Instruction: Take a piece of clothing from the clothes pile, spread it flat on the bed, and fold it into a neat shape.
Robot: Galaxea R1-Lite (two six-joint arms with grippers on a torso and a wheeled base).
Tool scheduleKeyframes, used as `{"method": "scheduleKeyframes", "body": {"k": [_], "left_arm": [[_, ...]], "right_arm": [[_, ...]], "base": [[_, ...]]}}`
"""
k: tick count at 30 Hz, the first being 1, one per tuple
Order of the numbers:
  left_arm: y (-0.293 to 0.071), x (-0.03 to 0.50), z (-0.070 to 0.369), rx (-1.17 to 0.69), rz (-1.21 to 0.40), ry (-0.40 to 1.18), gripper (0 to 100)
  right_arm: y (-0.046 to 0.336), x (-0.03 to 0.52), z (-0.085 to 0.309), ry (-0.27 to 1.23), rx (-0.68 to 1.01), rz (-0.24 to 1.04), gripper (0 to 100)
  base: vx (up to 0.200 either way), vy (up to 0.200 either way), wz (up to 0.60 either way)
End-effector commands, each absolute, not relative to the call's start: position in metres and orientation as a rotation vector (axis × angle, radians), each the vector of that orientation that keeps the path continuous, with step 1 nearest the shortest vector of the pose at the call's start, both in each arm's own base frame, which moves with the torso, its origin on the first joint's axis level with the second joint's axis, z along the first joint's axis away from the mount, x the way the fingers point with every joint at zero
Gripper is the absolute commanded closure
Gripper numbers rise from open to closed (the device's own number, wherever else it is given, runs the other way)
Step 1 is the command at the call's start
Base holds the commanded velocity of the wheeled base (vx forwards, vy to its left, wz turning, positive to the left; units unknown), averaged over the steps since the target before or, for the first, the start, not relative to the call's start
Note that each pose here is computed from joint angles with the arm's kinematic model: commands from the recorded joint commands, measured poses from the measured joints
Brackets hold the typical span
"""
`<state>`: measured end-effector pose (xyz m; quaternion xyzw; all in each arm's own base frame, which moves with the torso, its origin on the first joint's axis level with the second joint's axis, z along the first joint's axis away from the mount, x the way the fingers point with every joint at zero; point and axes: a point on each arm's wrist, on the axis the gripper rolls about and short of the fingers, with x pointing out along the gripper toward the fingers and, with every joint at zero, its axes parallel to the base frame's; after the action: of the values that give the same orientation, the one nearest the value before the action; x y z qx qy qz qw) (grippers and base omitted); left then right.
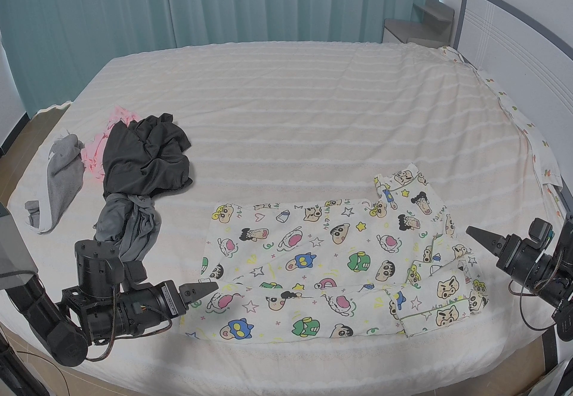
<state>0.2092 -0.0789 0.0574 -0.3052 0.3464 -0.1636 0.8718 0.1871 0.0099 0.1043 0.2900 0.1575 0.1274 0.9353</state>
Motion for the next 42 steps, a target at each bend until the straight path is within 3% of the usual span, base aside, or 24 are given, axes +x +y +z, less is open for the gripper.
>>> {"method": "scheduleKeyframes", "body": {"k": [1, 11, 20, 42], "left_arm": [[-0.08, 0.209, 0.055, -0.634, -0.341, 0.735, 0], [-0.082, 0.209, 0.055, -0.63, -0.348, 0.734, 0], [-0.083, 0.216, 0.062, -0.631, -0.294, 0.641, 0], [-0.084, 0.218, 0.063, -0.676, -0.282, 0.638, 0]], "right_arm": [[0.012, 0.185, 0.104, 0.326, 0.59, 0.273, 0], [0.013, 0.185, 0.103, 0.334, 0.59, 0.274, 0], [0.013, 0.184, 0.102, 0.34, 0.59, 0.273, 0], [0.02, 0.181, 0.098, 0.373, 0.585, 0.3, 0]], "base": [[0.0, -0.2, 0.0], [0.0, -0.2, 0.0], [0.0, 0.0, 0.0], [0.0, 0.0, 0.0]]}}
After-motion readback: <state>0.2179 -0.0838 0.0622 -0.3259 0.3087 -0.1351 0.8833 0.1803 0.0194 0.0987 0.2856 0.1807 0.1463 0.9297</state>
